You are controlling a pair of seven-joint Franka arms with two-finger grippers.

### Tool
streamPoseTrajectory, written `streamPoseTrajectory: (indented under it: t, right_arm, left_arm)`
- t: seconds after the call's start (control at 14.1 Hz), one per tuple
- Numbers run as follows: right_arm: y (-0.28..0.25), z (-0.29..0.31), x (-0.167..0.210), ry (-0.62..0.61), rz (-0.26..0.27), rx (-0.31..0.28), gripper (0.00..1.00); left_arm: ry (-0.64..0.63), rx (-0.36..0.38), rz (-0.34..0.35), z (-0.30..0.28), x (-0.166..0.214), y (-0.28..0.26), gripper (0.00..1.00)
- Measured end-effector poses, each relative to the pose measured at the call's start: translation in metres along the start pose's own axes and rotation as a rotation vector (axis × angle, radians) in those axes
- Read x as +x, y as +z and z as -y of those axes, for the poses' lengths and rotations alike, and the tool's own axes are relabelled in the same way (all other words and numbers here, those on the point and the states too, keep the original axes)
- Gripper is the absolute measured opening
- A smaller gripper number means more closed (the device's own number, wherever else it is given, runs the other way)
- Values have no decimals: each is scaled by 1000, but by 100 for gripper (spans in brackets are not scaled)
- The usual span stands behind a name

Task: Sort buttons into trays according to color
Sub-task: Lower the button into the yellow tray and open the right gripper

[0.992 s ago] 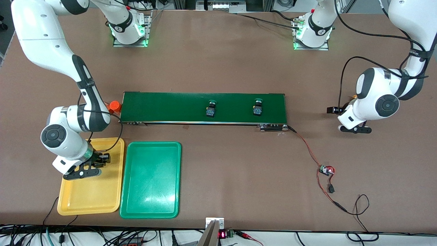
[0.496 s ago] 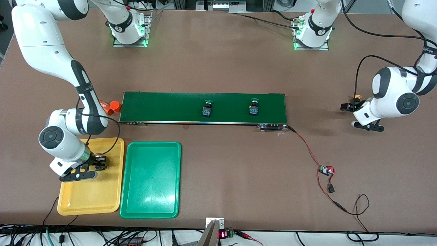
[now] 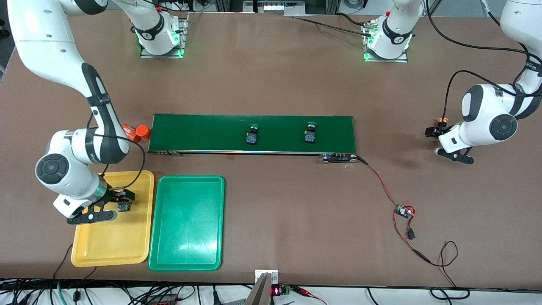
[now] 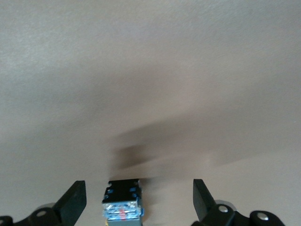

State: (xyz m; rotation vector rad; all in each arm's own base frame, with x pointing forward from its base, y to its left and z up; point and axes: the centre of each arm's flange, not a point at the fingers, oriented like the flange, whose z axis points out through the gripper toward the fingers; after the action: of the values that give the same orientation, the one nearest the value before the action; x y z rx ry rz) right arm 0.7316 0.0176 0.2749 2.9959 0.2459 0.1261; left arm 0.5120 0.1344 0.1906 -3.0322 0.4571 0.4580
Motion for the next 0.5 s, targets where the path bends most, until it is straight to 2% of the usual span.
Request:
streamPoseTrajectory:
  t: [0.21, 0.5]
  right_arm:
    - [-52, 23, -3, -15, 56, 14, 100]
    - [-112, 72, -10, 16, 102, 79, 100]
  left_arm:
    - [-4, -6, 2, 8, -5, 3, 100]
    - [5, -36, 22, 25, -26, 18, 100]
